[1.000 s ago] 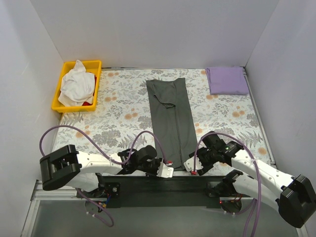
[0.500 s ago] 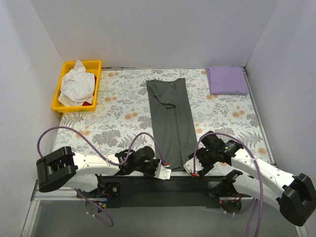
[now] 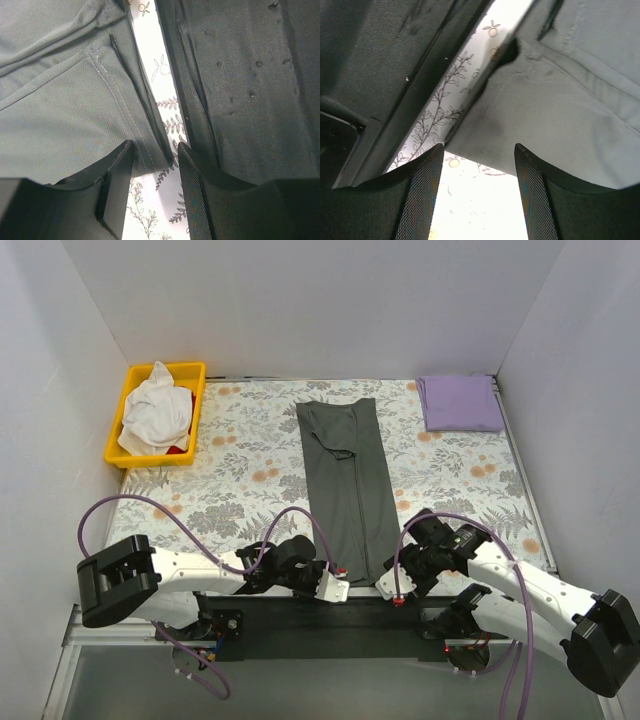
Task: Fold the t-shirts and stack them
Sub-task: Fold the tshirt
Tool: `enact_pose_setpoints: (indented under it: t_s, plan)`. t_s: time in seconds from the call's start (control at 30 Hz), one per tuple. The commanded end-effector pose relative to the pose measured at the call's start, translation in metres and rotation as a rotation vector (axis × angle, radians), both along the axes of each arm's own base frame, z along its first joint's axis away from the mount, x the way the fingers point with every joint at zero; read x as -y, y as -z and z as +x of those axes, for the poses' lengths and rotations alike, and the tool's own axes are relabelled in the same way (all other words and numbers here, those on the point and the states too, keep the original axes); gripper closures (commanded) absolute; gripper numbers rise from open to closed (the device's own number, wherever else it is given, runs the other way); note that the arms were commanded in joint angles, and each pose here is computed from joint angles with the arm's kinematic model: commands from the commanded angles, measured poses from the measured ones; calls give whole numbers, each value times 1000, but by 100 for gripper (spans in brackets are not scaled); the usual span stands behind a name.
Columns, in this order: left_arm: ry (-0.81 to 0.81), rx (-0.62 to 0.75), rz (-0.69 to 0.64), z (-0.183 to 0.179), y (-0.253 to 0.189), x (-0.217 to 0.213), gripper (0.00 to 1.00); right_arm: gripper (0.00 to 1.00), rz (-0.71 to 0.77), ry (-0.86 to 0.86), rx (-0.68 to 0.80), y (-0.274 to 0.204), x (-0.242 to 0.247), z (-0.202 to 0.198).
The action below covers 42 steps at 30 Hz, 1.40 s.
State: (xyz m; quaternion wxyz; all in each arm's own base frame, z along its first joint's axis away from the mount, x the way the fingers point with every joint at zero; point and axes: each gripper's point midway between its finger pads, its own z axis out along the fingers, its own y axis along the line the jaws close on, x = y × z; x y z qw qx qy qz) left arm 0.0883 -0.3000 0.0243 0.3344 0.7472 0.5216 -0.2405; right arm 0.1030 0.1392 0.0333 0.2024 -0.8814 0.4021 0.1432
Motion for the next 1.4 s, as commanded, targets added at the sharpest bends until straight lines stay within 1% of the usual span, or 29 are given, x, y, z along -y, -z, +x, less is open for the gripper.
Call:
enact_pose_setpoints:
  t_s: [0.0,0.13,0.23,0.37,0.4,0.43,0.47,0.5,0.53,0.57,0.6,0.63,0.67,0.7,0.77,0.8,0.83,0.9,0.93,0.97,1.03,1.13,1.23,1.27,1.33,1.37]
  plan:
    - [-6,-22,64,-5,14,-13,61,35,-14,1,-12,7,0,-1]
    - [-17,-25,66,-5,14,-14,61,35,-27,-12,-26,15,4,-8]
    - [-16,-28,70,-5,15,-14,63,40,-50,-15,-30,23,9,-11]
    - [-4,-40,82,-8,20,-15,70,59,-35,5,-11,29,6,-7]
    - [-6,-42,88,-8,21,-15,76,61,-31,14,-2,31,6,-5]
    - [-9,-46,96,-8,23,-15,79,64,-36,23,12,32,6,-2]
    - [-22,-49,106,-6,24,-14,82,70,-35,31,24,34,5,1]
    - [-30,-46,105,-4,23,-13,90,74,-42,50,29,34,6,3]
    - [-37,-55,135,-5,26,-19,92,78,-44,58,32,34,6,5]
    - [-33,-53,129,-5,22,-18,95,83,-39,61,37,32,4,7]
    - [-28,-54,126,-7,19,-20,98,84,-36,74,38,29,3,9]
    - [-24,-60,130,-9,18,-24,100,85,-26,65,45,26,-1,9]
    - [-11,-63,106,-13,11,-25,100,89,-14,63,55,21,-4,9]
    - [-4,-65,99,-14,7,-25,100,92,0,83,58,15,-9,11]
    - [0,-74,99,-18,1,-31,100,99,16,69,45,6,-18,3]
    - [1,-85,91,-20,-4,-29,100,99,36,68,41,-3,-26,2]
    - [7,-100,95,-24,-8,-32,100,99,39,74,5,-8,-31,-8]
    - [17,-123,63,-29,-21,-29,100,99,59,78,-19,-18,-40,-15]
    - [4,-141,47,-31,-27,-28,100,99,88,89,-26,-30,-49,-15]
    - [10,-138,1,-31,-43,-23,100,99,96,108,-24,-35,-52,-12]
    - [-4,-143,-18,-30,-56,-23,100,99,115,127,-10,-50,-58,-5]
    - [-57,-159,-61,-19,-77,-22,100,99,147,153,10,-72,-62,5]
    - [-117,-146,-107,3,-98,-23,100,99,158,167,57,-83,-58,22]
    - [-142,-133,-120,15,-103,-25,100,99,163,150,86,-87,-59,29]
    - [-188,-110,-145,36,-111,-24,100,99,164,171,97,-90,-58,44]
    - [-199,-105,-150,43,-114,-23,100,99,183,173,119,-100,-61,54]
